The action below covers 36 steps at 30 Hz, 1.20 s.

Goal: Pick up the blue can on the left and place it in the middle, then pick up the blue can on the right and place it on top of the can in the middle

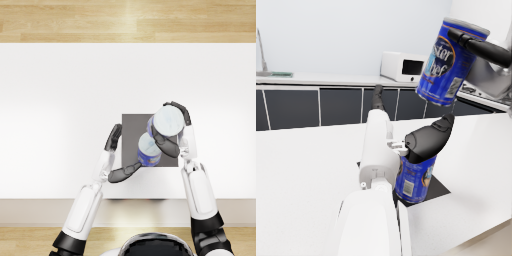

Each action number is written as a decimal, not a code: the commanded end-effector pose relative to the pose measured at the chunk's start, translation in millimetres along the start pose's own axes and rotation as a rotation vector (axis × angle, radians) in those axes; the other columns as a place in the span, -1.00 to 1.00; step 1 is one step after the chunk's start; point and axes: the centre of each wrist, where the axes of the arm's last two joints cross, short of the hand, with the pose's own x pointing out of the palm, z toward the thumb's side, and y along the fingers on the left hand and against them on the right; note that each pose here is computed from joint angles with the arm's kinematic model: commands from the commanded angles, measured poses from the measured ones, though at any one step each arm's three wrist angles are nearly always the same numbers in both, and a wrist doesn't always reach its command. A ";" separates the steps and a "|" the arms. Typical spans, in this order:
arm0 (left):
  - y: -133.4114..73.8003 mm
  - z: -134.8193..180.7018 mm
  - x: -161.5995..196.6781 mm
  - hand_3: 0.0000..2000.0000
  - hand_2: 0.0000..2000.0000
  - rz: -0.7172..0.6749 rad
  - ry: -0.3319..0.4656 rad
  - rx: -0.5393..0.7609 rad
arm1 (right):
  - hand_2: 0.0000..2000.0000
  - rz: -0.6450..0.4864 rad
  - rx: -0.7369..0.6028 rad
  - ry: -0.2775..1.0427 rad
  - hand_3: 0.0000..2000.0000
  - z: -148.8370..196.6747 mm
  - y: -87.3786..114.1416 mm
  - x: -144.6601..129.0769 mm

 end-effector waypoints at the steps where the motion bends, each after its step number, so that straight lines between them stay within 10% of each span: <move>1: -16.8 37.6 -22.3 -1.00 -1.00 0.083 0.039 0.129 | 1.00 0.033 0.008 0.002 0.52 0.7 5.2 11.7; 25: -21.1 39.8 -36.2 -1.00 -1.00 0.180 0.007 0.149 | 1.00 0.001 0.214 -0.004 0.52 -45.4 22.0 19.0; 26: -21.0 39.8 -36.2 -1.00 -1.00 0.182 0.006 0.150 | -0.36 -0.001 0.221 -0.004 0.19 -47.3 22.9 18.9; 27: -22.2 39.1 -35.9 -1.00 -1.00 0.183 0.004 0.147 | -1.00 -0.016 0.223 -0.008 -0.13 -47.2 22.9 18.9; 30: -22.2 39.1 -35.9 -1.00 -1.00 0.187 -0.001 0.150 | -1.00 -0.059 0.221 -0.022 -1.00 -45.1 22.8 20.2; 36: -19.5 40.3 -33.3 -1.00 -1.00 0.185 -0.013 0.161 | -1.00 -0.083 0.181 -0.046 -1.00 -33.5 23.8 21.9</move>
